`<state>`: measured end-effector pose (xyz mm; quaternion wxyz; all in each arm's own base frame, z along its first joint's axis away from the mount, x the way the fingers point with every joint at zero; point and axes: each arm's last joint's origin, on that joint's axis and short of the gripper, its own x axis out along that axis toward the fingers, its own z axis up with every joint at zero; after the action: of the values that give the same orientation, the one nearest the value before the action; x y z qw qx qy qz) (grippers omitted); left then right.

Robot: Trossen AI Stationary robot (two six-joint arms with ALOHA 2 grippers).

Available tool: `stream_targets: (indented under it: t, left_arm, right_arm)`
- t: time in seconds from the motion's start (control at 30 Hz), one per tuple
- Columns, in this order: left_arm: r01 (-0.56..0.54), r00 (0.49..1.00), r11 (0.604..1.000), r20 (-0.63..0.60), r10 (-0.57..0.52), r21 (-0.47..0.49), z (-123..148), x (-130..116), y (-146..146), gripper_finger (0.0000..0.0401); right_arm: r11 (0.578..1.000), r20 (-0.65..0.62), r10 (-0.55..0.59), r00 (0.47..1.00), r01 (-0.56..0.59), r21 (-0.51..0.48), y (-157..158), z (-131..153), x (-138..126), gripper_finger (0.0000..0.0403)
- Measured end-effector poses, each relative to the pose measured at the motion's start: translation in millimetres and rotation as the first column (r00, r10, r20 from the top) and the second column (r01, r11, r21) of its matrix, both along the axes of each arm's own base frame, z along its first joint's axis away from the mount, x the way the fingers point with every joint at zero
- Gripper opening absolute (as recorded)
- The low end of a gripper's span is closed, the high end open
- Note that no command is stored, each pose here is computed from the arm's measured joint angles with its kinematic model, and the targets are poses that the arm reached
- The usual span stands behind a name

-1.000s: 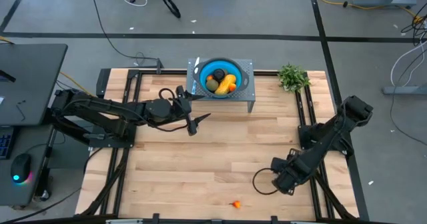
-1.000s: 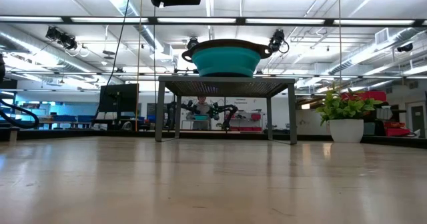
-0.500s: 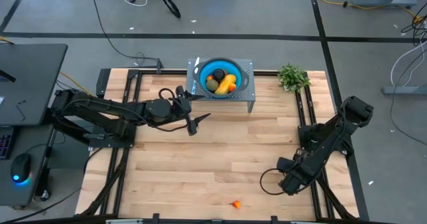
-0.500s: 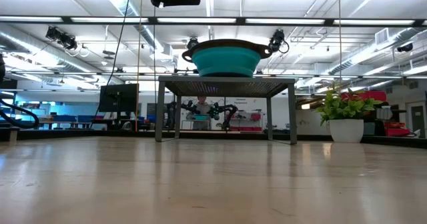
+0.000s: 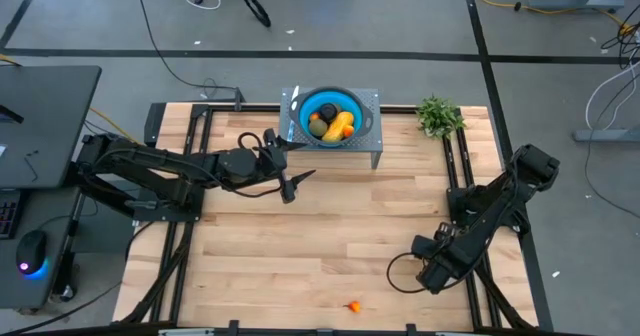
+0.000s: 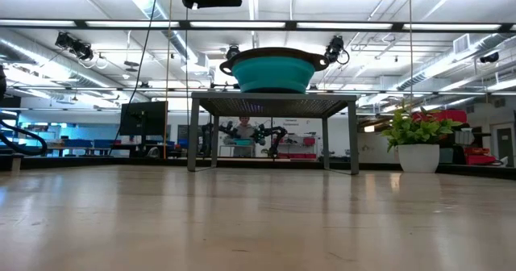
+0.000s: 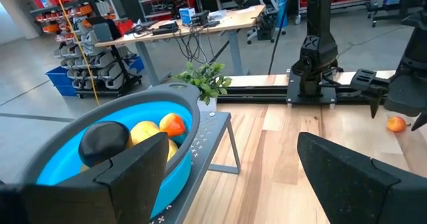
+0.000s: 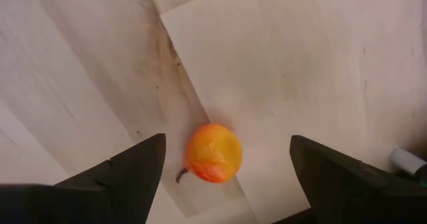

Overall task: Pick & Place Fruit
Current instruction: Put the orange pear into the blue strainer bowl

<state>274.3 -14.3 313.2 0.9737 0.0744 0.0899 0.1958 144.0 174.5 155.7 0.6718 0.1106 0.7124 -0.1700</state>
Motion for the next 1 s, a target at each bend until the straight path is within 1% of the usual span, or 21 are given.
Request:
stream_targets:
  t: [0.1, 0.27, 0.8, 0.9, 1.0]
  left_arm:
    - [0.0, 1.0, 1.0, -0.003, 0.0, 0.0, -0.3, 0.0, 0.0, 0.034]
    - [0.0, 1.0, 1.0, -0.004, 0.0, 0.0, -0.4, -0.1, 0.0, 0.034]
    - [0.0, 1.0, 1.0, -0.003, 0.0, 0.0, -0.3, 0.0, 0.0, 0.034]
    - [0.0, 1.0, 1.0, -0.003, 0.0, 0.0, -0.3, 0.0, 0.0, 0.034]
    - [0.0, 1.0, 1.0, -0.003, 0.0, 0.0, -0.3, 0.0, 0.0, 0.034]
  right_arm:
    - [1.0, -0.006, -0.001, 1.0, 0.001, -0.009, -2.6, -5.8, -2.3, 0.033]
    - [0.999, -0.044, -0.039, 0.998, 0.039, 0.006, -7.9, -17.3, -8.2, 0.033]
    - [0.999, -0.038, -0.044, 0.998, 0.045, 0.018, -7.5, -18.3, -8.0, 0.033]
    - [0.999, -0.037, -0.045, 0.998, 0.045, 0.02, -7.3, -18.4, -7.8, 0.0323]
    - [0.999, -0.035, -0.044, 0.998, 0.045, 0.024, -6.8, -18.5, -7.5, 0.0306]
